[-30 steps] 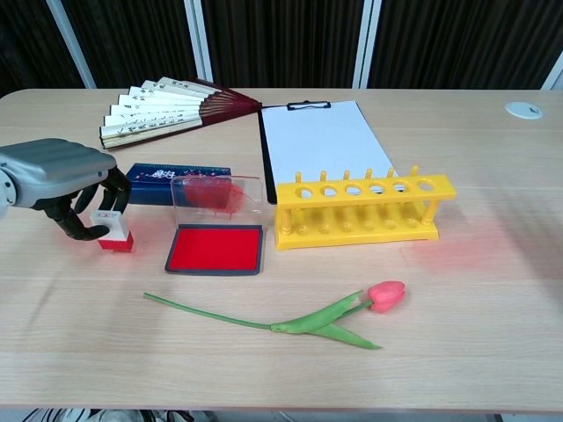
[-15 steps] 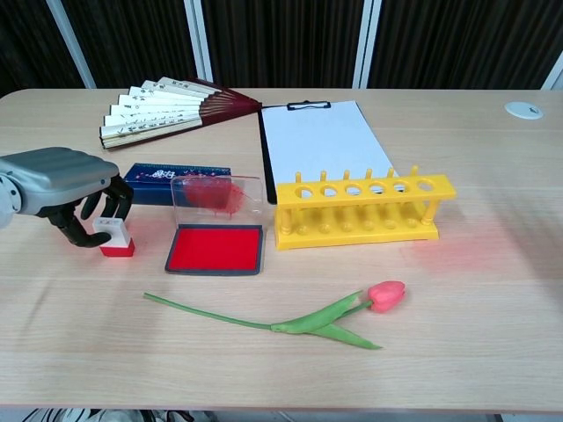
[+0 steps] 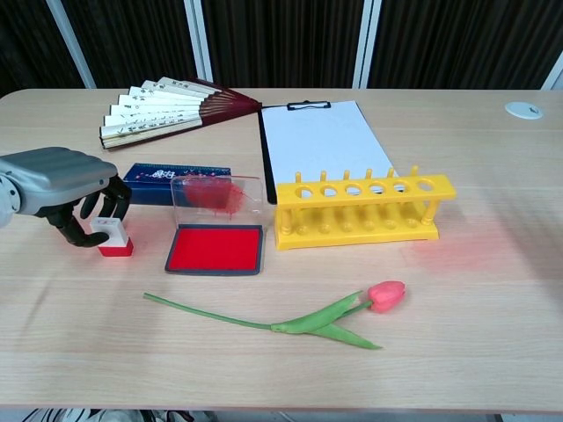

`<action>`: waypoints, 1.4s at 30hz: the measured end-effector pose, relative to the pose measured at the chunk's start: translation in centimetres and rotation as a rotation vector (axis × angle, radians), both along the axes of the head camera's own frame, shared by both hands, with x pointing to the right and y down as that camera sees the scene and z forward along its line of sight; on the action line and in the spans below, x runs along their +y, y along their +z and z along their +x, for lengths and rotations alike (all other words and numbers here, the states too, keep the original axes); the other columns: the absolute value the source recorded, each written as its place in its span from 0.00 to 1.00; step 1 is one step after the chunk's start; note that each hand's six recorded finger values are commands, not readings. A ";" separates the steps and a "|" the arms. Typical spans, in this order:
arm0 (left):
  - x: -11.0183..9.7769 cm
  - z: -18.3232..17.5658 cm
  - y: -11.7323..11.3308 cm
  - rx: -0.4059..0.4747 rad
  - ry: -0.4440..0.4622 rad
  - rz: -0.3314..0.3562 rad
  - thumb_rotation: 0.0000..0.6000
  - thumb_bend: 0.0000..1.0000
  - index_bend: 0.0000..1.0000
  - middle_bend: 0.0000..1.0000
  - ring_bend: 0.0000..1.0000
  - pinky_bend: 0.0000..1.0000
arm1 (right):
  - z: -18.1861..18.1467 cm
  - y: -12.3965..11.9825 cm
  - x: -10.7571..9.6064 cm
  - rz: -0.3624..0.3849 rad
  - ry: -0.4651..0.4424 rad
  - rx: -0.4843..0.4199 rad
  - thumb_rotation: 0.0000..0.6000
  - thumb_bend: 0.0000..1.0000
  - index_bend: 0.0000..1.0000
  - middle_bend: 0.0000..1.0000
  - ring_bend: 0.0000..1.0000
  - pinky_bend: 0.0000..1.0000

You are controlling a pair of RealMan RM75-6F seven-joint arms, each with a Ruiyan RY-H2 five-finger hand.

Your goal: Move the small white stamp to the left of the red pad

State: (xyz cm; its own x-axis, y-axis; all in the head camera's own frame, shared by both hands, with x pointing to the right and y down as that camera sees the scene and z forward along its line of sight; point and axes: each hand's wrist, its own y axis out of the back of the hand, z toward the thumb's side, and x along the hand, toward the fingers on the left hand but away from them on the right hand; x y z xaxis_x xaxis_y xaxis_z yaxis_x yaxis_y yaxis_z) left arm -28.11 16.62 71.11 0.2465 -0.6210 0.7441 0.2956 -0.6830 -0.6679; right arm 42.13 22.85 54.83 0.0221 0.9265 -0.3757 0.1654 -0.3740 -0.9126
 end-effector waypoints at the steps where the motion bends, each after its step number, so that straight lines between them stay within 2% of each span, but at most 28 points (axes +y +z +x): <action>1: 0.0 0.0 0.0 -0.002 0.000 0.000 1.00 0.38 0.52 0.51 0.47 0.57 | 0.0 0.0 0.0 0.000 0.000 0.000 1.00 0.25 0.07 0.00 0.00 0.19; 24: 0.0 -0.3 0.0 -0.029 -0.006 -0.005 1.00 0.34 0.41 0.44 0.43 0.55 | 0.0 0.0 0.0 -0.003 0.001 0.000 1.00 0.25 0.07 0.00 0.00 0.19; 30: 0.0 -0.4 0.0 -0.035 -0.009 -0.005 1.00 0.28 0.38 0.42 0.41 0.54 | 0.0 0.0 0.0 -0.004 0.000 0.000 1.00 0.25 0.07 0.00 0.00 0.19; 33: 0.0 -0.4 -0.1 -0.035 -0.012 -0.004 1.00 0.22 0.36 0.41 0.41 0.54 | 0.0 0.0 0.0 -0.004 -0.001 0.000 1.00 0.25 0.07 0.00 0.00 0.19; 37: -0.1 -0.5 -0.3 -0.032 -0.020 0.003 1.00 0.15 0.32 0.35 0.37 0.49 | 0.0 0.0 0.1 -0.005 -0.001 0.000 1.00 0.25 0.07 0.00 0.00 0.19; 42: -0.3 -0.8 -0.7 -0.027 -0.038 0.012 1.00 0.12 0.22 0.21 0.25 0.34 | 0.0 0.0 0.1 -0.004 -0.002 0.002 1.00 0.25 0.07 0.00 0.00 0.19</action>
State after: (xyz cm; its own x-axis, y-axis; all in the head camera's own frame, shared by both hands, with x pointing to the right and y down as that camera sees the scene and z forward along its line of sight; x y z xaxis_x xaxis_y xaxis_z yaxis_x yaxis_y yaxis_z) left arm -28.96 16.32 70.39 0.2023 -0.6382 0.7428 0.2878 -0.6863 -0.6680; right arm 42.12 22.93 54.82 0.0235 0.9249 -0.3796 0.1625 -0.3782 -0.9114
